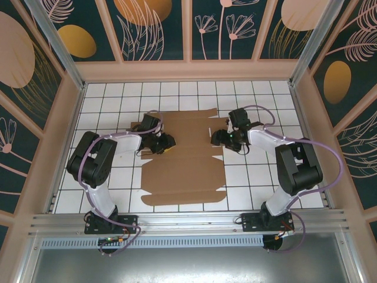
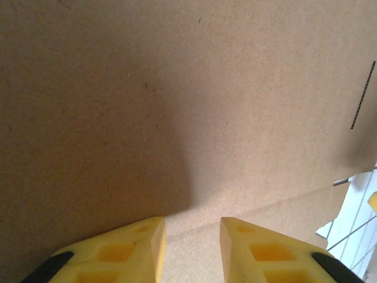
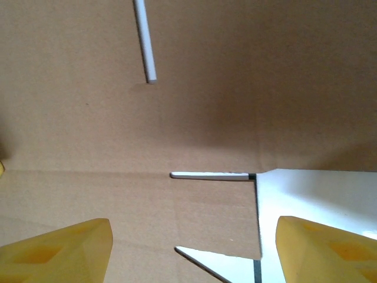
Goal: Fold the paper box
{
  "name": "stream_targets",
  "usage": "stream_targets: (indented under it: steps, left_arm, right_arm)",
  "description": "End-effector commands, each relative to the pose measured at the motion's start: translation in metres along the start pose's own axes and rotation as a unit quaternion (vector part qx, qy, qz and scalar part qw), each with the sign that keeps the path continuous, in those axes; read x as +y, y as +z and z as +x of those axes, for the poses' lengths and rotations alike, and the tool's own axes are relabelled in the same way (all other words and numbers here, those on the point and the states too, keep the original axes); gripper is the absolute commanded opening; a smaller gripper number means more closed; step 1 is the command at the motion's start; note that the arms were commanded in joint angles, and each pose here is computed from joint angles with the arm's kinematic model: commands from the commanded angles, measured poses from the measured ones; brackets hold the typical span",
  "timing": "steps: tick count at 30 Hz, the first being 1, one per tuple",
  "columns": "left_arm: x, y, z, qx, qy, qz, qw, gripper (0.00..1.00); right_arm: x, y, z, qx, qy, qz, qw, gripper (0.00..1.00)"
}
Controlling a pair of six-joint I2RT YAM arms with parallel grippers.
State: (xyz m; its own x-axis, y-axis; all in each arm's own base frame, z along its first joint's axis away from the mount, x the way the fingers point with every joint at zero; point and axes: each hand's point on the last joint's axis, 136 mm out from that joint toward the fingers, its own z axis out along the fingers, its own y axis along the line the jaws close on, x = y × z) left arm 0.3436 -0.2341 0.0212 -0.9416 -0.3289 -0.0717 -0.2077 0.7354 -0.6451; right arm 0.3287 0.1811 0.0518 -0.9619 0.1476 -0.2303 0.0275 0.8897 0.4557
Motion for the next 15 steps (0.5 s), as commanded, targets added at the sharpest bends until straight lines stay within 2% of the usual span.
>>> stream_targets:
  steps: [1,7,11,15]
  left_arm:
    - [0.023,0.011,0.014,0.022,-0.031,-0.020,0.999,0.31]
    - [0.038,0.016,0.017,0.016,-0.042,-0.037,0.998,0.29]
    - [0.038,0.017,0.015,0.012,-0.039,-0.039,0.998,0.28]
    - [0.042,0.018,0.016,0.013,-0.039,-0.043,0.998,0.28]
  right_arm:
    - [0.002,0.012,0.006,0.020,0.007,-0.012,1.000,0.74]
    - [0.005,0.026,0.029,0.054,-0.002,0.001,0.999,0.74]
    - [-0.009,0.023,0.029,0.046,-0.012,0.041,0.998,0.74]
    - [0.001,0.019,0.027,0.055,-0.013,0.013,0.998,0.74]
